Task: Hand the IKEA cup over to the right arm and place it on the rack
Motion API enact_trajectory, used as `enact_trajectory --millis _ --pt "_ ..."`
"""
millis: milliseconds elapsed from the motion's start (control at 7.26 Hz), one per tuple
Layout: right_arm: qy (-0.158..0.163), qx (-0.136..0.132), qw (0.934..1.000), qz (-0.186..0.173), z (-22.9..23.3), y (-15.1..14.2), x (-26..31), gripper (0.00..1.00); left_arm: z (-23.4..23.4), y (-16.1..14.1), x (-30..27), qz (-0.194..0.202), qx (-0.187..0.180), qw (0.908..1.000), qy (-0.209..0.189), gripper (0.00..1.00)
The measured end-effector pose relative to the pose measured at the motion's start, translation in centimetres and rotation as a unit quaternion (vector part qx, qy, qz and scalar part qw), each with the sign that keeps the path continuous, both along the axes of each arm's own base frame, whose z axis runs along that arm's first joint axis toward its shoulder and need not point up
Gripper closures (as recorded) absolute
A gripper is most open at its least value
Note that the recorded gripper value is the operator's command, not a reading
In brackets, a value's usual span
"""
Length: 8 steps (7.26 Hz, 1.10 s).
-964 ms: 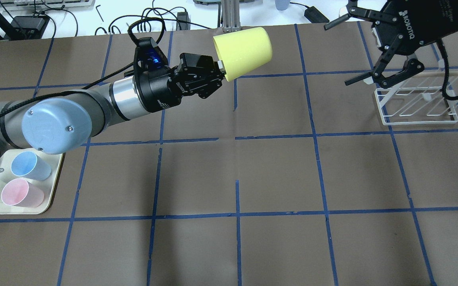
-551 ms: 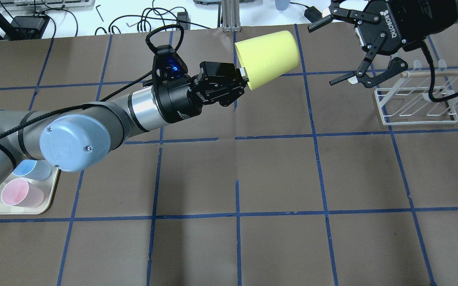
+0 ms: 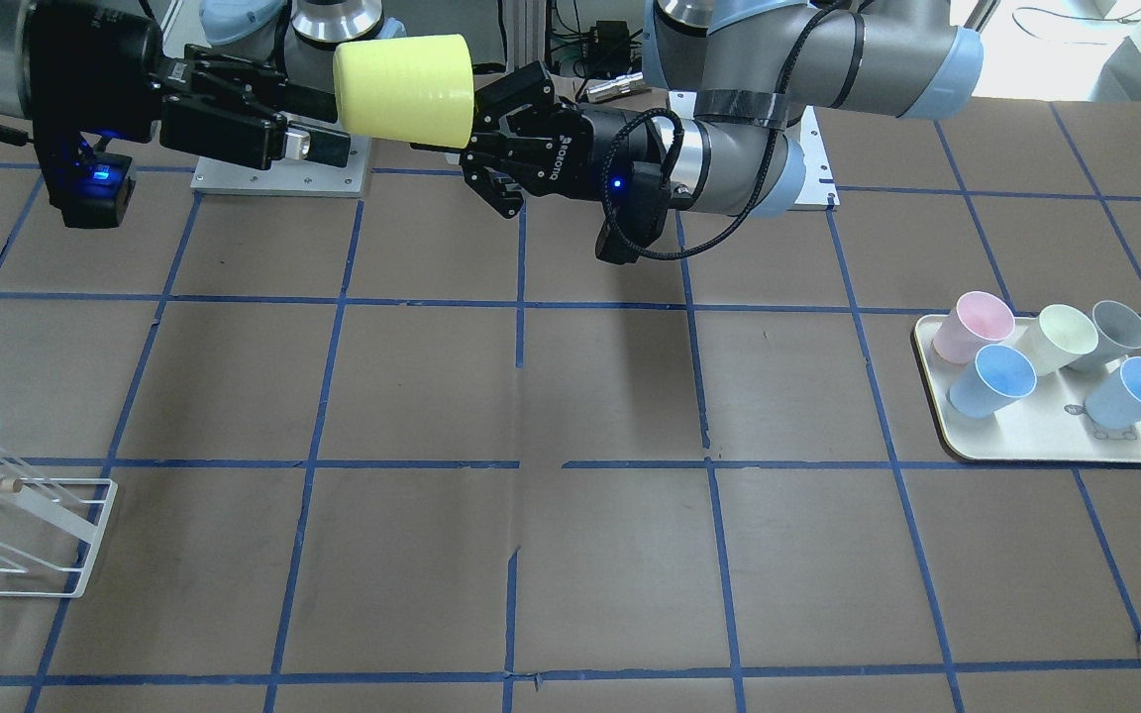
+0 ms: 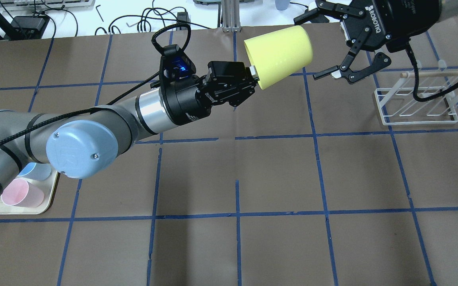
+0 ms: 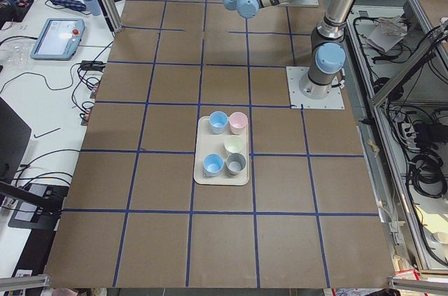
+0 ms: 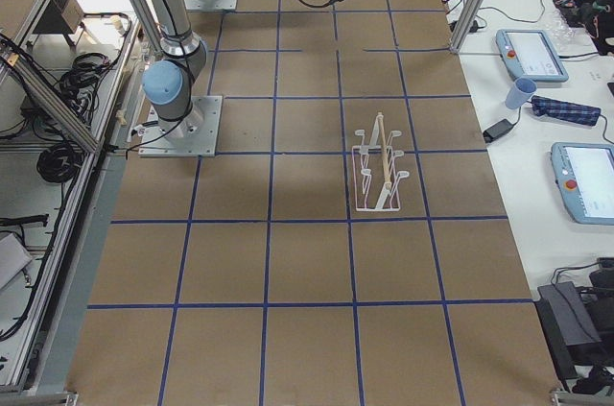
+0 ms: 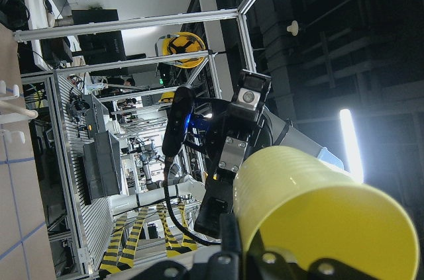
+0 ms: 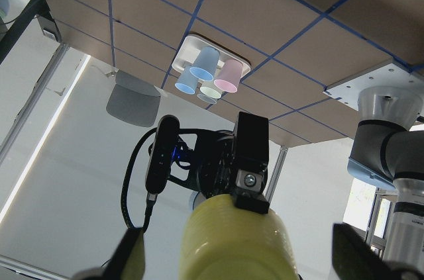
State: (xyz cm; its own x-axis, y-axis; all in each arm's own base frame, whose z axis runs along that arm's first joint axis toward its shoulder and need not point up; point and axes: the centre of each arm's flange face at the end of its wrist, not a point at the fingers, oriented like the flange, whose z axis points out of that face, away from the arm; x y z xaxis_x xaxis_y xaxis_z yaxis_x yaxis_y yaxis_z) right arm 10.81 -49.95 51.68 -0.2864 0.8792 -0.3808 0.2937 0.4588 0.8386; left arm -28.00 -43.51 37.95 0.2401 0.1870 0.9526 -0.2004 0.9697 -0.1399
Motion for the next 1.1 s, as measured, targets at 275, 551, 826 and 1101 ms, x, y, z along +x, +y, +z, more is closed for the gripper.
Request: enact_trajectory --millis 275,551,826,1101 --pt "-0.006 0.003 1.0 0.006 0.3 0.3 1.5 0.0 0.0 0.0 0.0 0.0 0.0 1.0 0.0 1.0" --pt "-0.005 0.002 0.9999 0.009 0.7 0.7 2.0 0.0 0.0 0.0 0.0 0.0 0.001 1.0 0.0 1.0" --pt "-0.004 0.002 0.9999 0.009 0.7 0.8 2.0 0.0 0.0 0.0 0.0 -0.001 0.001 1.0 0.0 1.0" --pt "-0.005 0.001 1.0 0.009 0.6 0.6 2.0 0.0 0.1 0.0 0.0 -0.002 0.001 1.0 0.0 1.0"
